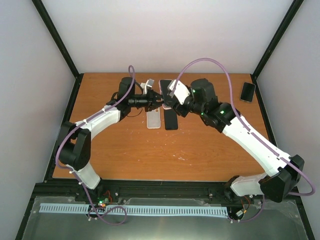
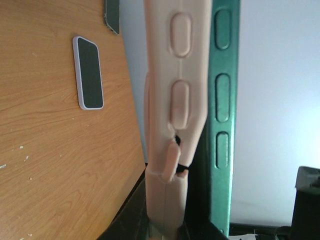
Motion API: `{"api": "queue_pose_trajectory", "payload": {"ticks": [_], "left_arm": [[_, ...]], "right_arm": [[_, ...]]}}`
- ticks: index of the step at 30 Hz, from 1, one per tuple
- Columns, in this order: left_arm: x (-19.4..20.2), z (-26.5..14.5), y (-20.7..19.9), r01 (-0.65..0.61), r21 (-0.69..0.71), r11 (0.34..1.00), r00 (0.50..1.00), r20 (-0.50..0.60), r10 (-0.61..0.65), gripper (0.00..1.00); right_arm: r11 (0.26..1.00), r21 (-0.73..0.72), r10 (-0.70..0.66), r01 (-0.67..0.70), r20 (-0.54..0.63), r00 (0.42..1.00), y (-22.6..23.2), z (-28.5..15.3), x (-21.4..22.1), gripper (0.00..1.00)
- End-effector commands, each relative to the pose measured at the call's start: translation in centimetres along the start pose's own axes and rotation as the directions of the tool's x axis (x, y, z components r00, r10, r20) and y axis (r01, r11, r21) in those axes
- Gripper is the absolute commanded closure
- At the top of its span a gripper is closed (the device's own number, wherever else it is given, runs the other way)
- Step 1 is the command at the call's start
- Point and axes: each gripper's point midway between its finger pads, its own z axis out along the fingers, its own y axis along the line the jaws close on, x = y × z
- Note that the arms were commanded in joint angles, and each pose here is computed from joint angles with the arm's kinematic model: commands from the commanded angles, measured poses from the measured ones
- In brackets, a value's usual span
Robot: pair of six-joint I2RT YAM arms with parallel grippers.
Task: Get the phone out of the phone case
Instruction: Remove the phone case from the phone.
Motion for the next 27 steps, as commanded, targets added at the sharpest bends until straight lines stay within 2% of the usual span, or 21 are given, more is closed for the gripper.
{"api": "queue_pose_trajectory", "payload": {"ticks": [1, 10, 27], "left_arm": [[-1.2, -0.1, -3.4, -0.052, 0.08, 0.995, 0.999, 0.004, 0.052, 0.98], [-1.0, -0.2, -3.3, -0.046, 0.082, 0.996, 0.999, 0.0, 0.046, 0.98], [-0.6, -0.4, -3.7, -0.042, 0.101, 0.994, 0.999, -0.011, 0.043, 0.99]], "right_arm": [[0.988, 0.089, -0.123, 0.129, -0.062, 0.99, 0.1, 1.4, 1.1, 0.4], [0.959, 0.135, -0.233, 0.249, -0.127, 0.964, 1.7, 3.4, 2.2, 0.41], [0.852, 0.295, -0.368, 0.431, -0.246, 0.897, -0.1, 5.7, 4.6, 0.46]]}}
